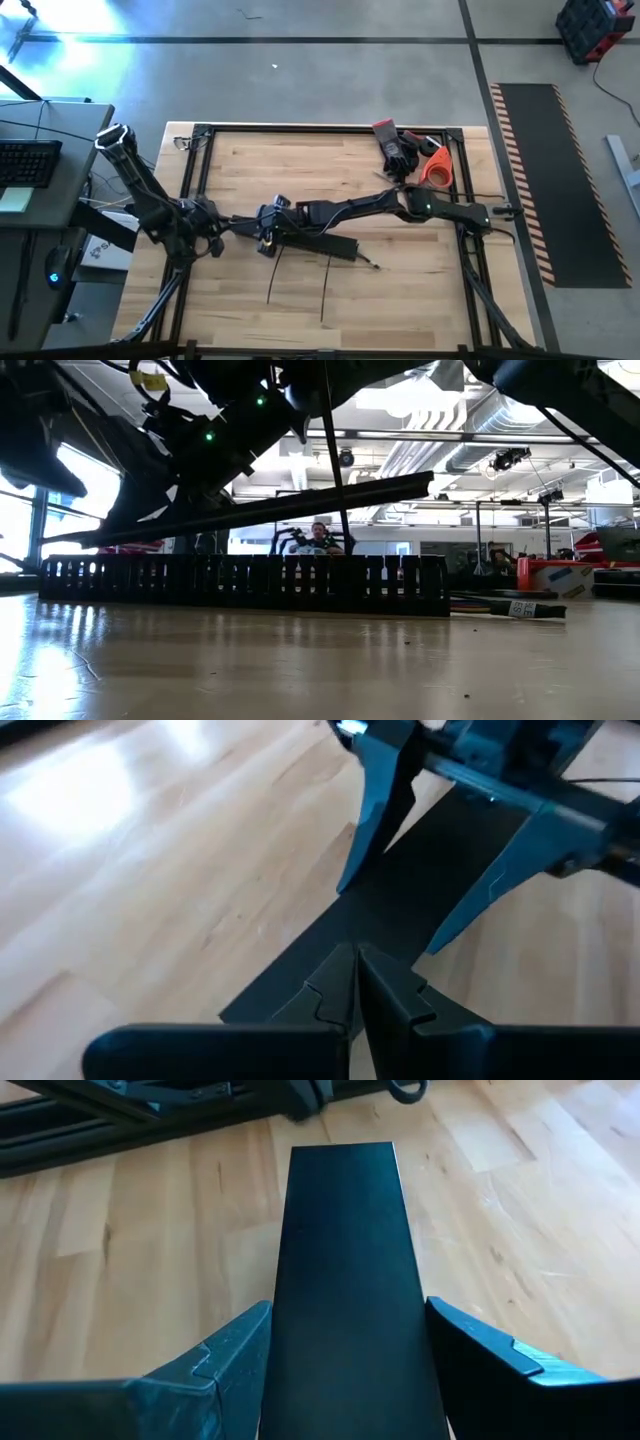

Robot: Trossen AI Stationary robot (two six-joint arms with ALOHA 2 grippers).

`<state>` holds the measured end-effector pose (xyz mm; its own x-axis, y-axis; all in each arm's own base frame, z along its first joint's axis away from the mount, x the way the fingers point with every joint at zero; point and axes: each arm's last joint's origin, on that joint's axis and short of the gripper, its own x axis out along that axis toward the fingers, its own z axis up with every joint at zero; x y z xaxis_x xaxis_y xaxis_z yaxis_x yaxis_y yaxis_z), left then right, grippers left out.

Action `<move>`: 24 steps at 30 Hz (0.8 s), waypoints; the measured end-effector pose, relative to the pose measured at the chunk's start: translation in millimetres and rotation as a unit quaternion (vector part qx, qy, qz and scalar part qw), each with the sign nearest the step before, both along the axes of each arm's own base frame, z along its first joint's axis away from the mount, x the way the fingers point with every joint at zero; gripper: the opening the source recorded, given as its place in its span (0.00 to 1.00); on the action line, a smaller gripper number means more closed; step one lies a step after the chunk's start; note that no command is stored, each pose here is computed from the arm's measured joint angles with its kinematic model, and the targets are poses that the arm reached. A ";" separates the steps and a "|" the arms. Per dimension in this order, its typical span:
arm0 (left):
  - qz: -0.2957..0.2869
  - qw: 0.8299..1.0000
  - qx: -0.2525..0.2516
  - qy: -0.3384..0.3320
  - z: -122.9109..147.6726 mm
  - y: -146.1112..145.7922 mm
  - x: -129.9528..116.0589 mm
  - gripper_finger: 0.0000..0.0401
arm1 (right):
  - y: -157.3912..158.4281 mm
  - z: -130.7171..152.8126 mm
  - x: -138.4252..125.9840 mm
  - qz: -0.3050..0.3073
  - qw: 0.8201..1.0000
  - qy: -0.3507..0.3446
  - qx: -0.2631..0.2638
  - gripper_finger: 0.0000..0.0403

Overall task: Ziptie cables
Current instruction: Close the black cable duct cover

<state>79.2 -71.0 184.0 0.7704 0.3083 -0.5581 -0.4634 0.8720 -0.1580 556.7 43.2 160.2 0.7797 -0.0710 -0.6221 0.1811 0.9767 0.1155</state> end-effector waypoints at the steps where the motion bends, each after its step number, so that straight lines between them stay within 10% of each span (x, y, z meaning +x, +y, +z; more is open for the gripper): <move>1: 0.000 1.000 -0.005 -0.003 -3.5 -0.5 0.4 0.00 | 0.2 -0.6 0.1 0.001 1.000 0.001 0.004 0.53; 18: 0.000 1.000 -0.014 -0.025 -16.8 -2.2 2.2 0.00 | -2.7 -5.1 3.3 -0.018 1.000 -0.004 0.008 0.51; 24: 0.003 1.000 -0.013 -0.023 -24.0 -0.5 0.9 0.00 | -7.3 -17.3 -0.2 -0.022 0.999 0.013 0.023 0.15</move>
<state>80.1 -71.5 160.1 0.7936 0.2996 -0.5296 -0.4610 0.8641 -0.2019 556.5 35.9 142.9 0.7597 -0.0761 -0.6459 0.2277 0.9614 0.1546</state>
